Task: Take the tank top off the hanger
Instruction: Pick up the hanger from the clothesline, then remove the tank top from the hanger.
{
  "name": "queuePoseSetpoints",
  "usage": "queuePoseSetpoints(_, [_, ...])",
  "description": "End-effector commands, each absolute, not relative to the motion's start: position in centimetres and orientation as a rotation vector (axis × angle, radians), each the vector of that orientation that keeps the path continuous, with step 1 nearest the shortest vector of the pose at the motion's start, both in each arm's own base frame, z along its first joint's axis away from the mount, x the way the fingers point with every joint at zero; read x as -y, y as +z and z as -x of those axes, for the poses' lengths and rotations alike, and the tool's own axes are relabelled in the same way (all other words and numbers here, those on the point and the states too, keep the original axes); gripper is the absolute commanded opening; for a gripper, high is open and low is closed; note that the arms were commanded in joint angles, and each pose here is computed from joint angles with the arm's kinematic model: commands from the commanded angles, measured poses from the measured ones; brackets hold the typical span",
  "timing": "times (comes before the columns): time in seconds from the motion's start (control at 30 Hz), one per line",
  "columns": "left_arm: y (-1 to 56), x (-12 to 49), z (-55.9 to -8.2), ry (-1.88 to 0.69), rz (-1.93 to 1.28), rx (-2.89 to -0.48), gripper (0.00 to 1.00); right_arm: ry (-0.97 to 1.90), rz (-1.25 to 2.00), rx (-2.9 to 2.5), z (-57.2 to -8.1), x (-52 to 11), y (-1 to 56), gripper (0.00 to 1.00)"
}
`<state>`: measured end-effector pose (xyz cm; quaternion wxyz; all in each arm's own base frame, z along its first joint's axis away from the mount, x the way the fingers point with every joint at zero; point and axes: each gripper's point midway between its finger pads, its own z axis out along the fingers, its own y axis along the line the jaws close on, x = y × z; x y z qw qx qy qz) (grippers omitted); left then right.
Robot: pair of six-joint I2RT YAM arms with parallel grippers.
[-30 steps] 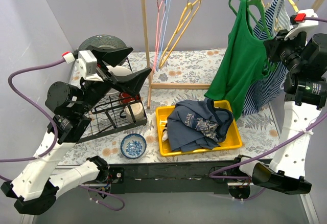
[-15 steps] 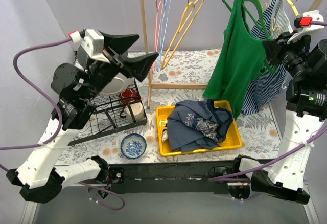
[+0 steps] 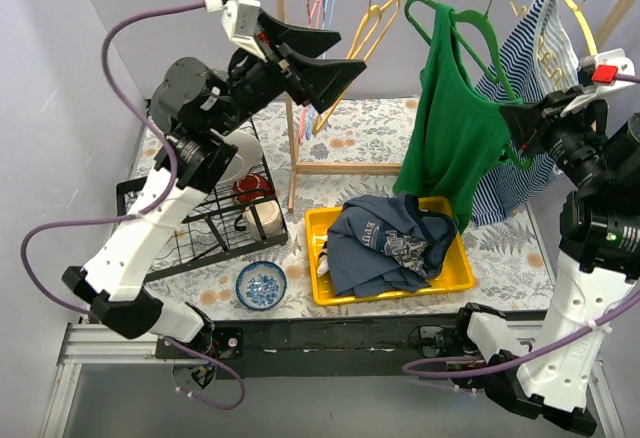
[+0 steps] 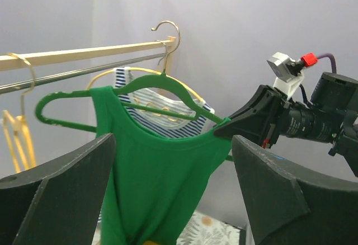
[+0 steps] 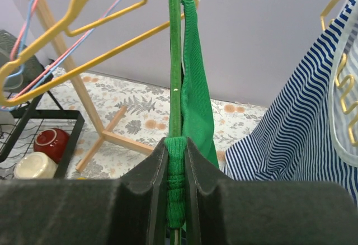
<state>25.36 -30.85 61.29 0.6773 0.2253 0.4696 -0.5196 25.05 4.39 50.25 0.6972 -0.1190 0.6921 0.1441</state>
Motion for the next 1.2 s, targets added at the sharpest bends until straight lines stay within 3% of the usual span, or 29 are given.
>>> queuePoseSetpoints(0.0, [62.9, 33.0, -24.0, -1.303, -0.558, -0.966, 0.83, 0.358, 0.354, -1.399, -22.6, -6.3, 52.8, 0.01])
queuePoseSetpoints(0.5, [61.3, 41.3, -25.9, -1.452, -0.64, -0.932, 0.78, 0.431, 0.508, -1.373, -20.6, -9.1, 51.0, 0.01])
queuePoseSetpoints(0.87, [61.0, 42.7, -28.1, -1.381, -0.575, -0.927, 0.74, 0.469, 0.554, -1.371, -20.3, -10.0, 50.6, 0.01])
queuePoseSetpoints(1.03, [61.1, 42.6, -28.0, -1.372, -0.581, -0.904, 0.75, 0.473, 0.554, -1.382, -20.4, -10.0, 50.3, 0.01])
queuePoseSetpoints(1.17, [60.9, 42.2, -28.4, -1.356, -0.546, -0.906, 0.83, 0.465, 0.542, -1.396, -20.5, -9.8, 50.0, 0.01])
